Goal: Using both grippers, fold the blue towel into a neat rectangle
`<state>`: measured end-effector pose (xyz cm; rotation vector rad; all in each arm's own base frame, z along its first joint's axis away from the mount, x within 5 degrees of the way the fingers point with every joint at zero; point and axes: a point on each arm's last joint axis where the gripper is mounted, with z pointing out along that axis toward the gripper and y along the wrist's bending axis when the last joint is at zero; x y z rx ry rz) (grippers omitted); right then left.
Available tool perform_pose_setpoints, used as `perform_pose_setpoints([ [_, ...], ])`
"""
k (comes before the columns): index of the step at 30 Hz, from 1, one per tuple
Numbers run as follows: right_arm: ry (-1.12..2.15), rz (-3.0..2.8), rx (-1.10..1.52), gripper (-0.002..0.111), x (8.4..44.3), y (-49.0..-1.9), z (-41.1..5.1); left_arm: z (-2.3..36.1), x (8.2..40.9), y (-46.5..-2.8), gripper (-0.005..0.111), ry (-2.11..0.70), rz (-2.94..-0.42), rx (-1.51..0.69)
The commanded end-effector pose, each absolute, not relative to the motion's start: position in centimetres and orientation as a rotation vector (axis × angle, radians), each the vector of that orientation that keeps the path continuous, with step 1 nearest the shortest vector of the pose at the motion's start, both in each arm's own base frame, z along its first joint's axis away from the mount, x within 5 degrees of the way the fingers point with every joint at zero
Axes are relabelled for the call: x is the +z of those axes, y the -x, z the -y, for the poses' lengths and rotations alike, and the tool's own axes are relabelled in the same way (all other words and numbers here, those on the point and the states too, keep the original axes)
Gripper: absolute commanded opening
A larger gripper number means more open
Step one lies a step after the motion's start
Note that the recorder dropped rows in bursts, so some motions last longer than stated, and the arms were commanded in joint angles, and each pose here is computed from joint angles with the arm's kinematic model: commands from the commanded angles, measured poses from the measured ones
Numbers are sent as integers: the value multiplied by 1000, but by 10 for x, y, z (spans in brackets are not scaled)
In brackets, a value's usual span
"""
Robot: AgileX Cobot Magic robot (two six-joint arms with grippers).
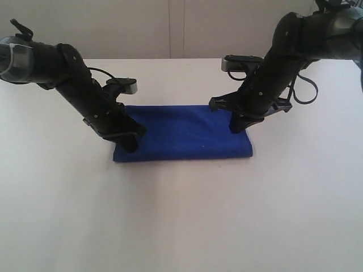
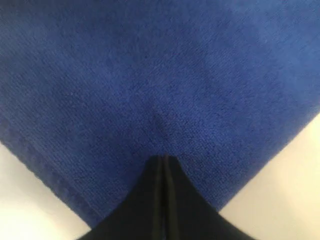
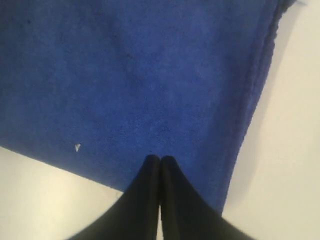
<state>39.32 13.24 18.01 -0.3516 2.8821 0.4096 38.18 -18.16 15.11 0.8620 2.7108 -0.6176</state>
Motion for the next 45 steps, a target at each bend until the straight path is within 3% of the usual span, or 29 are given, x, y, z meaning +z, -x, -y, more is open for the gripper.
perform_pose_setpoints([
  [1,301,-2844,520,0,183,-393,-143,183,147,-379,0,-870,-2732,-642],
  [6,335,-2818,696,0,164,-390,-176,183,147,-379,0,-871,-2733,-643],
  [17,395,-2822,754,0,136,-386,-204,183,147,-378,0,-870,-2737,-645],
  [45,178,-2958,576,0,127,-403,-139,178,144,-377,0,-952,-2747,-560],
])
